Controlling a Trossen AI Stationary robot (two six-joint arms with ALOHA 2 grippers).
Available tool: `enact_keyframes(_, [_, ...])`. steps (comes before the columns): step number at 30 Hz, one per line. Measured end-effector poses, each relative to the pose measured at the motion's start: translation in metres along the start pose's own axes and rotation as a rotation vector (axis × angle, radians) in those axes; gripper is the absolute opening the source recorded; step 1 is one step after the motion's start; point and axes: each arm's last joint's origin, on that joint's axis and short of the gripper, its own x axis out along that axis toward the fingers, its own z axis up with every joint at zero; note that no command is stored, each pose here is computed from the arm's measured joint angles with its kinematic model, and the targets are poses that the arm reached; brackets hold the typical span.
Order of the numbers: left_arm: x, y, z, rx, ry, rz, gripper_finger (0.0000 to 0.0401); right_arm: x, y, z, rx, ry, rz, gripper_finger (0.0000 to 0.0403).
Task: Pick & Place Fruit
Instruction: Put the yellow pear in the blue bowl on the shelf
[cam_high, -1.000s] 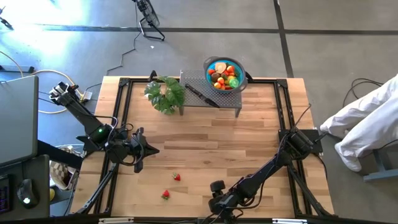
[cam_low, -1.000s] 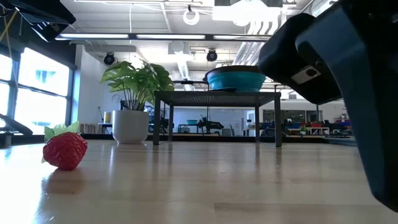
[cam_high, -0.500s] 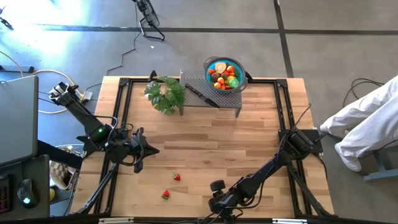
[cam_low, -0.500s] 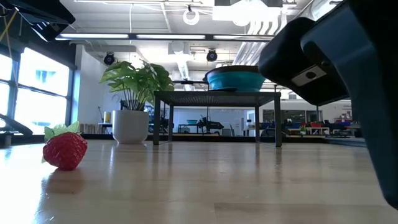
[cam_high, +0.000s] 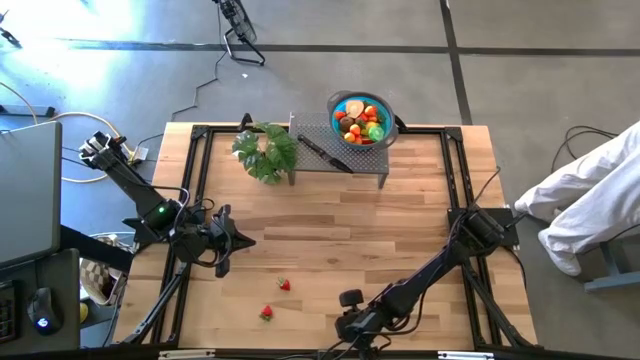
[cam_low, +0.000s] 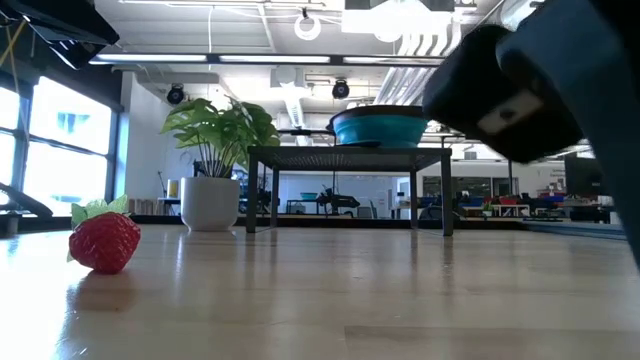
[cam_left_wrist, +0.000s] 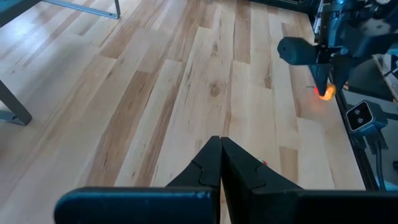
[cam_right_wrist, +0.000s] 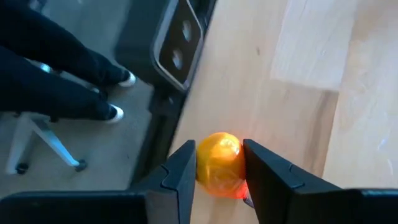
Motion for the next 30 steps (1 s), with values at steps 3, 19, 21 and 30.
enact_keyframes(3, [0.000, 0.000, 0.000, 0.002, 0.002, 0.002, 0.0000, -0.009, 0.000, 0.006, 0.012, -0.026, 0.007, 0.0111])
enact_keyframes(19, [0.000, 0.000, 0.000, 0.002, 0.002, 0.003, 0.0000, -0.104, -0.019, 0.058, 0.098, -0.347, -0.128, 0.0109])
enact_keyframes(21, [0.000, 0.000, 0.000, 0.000, 0.002, 0.002, 0.0000, -0.116, -0.023, 0.063, 0.117, -0.394, -0.148, 0.0111])
enact_keyframes(30, [0.000, 0.000, 0.000, -0.002, 0.000, 0.004, 0.0000, -0.172, -0.036, 0.080, 0.203, -0.619, -0.285, 0.0109])
